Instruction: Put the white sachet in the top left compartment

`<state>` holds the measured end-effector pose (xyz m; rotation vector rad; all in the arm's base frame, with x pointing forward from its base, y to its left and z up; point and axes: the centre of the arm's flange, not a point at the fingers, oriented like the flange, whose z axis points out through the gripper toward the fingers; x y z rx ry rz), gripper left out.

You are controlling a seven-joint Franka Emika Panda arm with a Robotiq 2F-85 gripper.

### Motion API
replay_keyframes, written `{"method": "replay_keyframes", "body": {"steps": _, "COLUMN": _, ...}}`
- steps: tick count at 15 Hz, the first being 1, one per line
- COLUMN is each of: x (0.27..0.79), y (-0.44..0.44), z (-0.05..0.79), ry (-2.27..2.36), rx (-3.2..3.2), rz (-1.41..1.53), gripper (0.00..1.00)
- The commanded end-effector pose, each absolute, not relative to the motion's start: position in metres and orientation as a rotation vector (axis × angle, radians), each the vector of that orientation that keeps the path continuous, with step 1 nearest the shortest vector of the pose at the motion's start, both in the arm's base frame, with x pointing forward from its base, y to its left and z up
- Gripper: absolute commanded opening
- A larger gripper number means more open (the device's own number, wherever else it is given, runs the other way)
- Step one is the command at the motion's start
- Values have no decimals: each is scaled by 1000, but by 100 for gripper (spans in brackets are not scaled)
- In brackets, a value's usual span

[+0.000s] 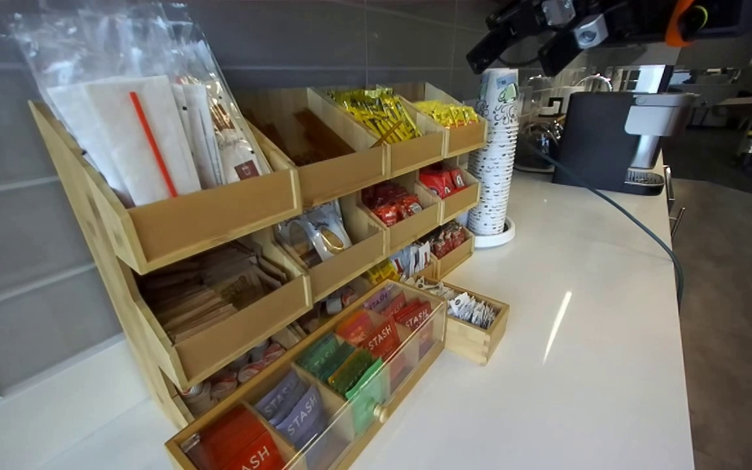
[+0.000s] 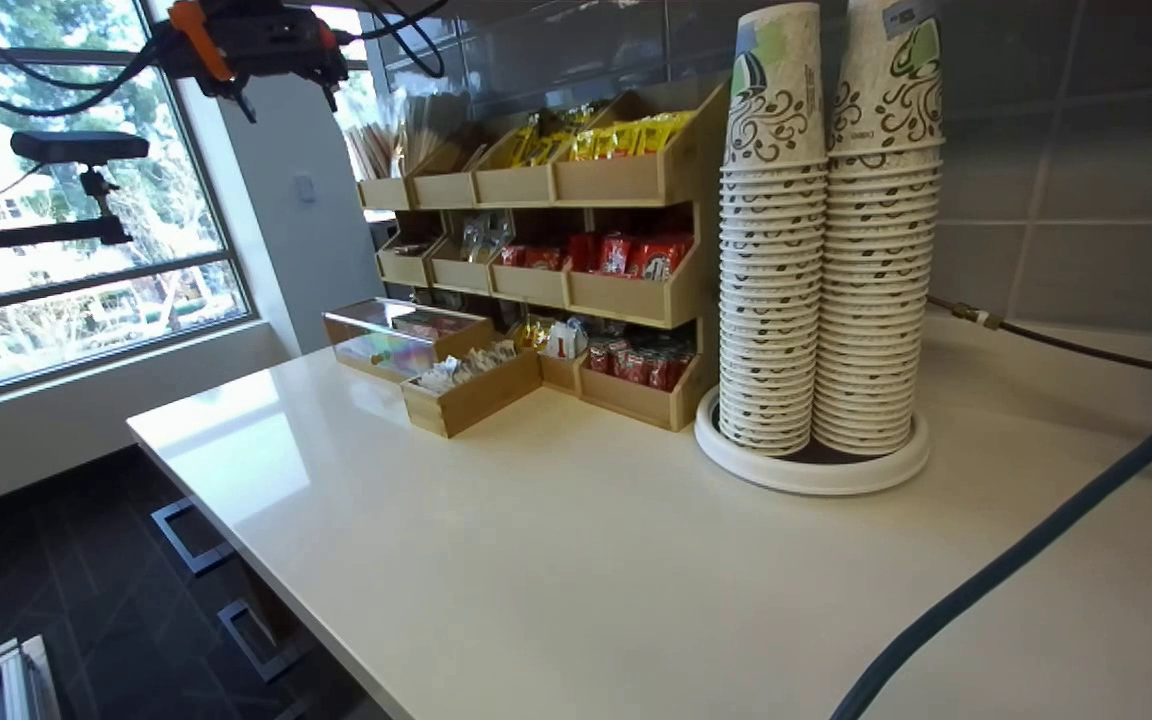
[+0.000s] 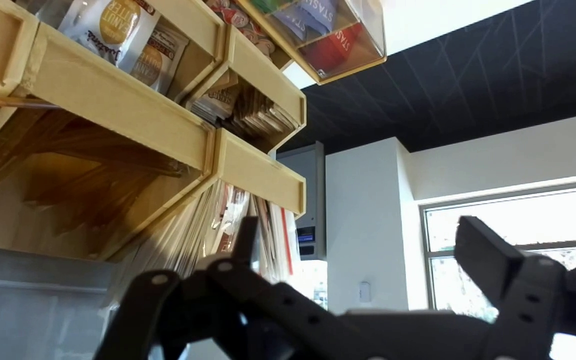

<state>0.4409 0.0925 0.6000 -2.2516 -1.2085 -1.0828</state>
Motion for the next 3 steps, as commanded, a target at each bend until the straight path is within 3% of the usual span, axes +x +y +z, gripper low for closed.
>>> {"method": "replay_keyframes", "body": {"steps": 1, "x": 441, "y": 93, "z": 600, "ry": -1210, "rx": -2251, "rz": -1082, "gripper": 100}}
{"method": "replay_keyframes", "body": {"steps": 3, "x": 441, "y": 94, "z": 600, "ry": -1212, "rx": -2249, "rz": -1081, "gripper": 100}}
